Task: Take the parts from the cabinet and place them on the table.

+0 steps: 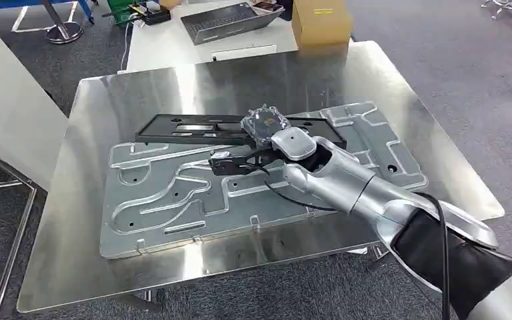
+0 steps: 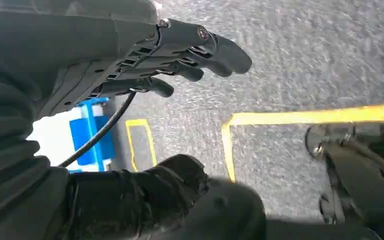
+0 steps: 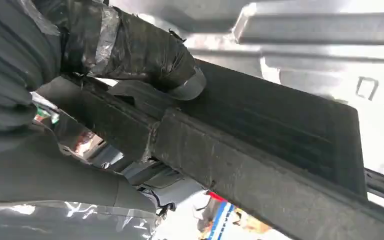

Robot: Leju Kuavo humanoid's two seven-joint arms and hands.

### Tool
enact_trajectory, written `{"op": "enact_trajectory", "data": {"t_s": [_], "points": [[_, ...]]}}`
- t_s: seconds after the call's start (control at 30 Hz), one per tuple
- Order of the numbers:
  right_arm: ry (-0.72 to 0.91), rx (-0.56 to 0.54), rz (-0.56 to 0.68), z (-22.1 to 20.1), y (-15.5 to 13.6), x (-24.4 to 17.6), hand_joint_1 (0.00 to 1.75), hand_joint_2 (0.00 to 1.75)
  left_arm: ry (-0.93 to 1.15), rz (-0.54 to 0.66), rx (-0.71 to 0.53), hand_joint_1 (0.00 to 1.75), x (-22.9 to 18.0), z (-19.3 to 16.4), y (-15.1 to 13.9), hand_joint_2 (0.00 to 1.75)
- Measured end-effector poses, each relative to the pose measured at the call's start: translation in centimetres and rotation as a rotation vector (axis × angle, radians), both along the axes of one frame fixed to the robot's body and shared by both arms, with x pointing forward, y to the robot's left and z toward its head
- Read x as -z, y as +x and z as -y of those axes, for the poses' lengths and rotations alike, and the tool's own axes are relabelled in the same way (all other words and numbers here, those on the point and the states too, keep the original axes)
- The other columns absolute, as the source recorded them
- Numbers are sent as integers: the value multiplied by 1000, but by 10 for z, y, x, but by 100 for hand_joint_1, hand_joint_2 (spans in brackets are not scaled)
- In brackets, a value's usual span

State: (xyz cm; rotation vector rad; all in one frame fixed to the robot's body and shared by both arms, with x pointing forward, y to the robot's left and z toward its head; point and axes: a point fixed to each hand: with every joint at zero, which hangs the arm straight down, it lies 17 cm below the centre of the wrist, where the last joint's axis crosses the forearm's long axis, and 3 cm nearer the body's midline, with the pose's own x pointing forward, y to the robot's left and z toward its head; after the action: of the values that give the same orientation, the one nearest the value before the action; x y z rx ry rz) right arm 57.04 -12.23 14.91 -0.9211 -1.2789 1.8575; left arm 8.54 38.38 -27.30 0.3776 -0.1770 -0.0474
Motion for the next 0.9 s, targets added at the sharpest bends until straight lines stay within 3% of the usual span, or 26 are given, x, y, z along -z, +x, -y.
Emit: {"op": "enact_trajectory", "data": {"t_s": [0.9], "points": [[-6,45,-6,23,3,3,175,175,0,8,-7,0,0,1,0,175]]}}
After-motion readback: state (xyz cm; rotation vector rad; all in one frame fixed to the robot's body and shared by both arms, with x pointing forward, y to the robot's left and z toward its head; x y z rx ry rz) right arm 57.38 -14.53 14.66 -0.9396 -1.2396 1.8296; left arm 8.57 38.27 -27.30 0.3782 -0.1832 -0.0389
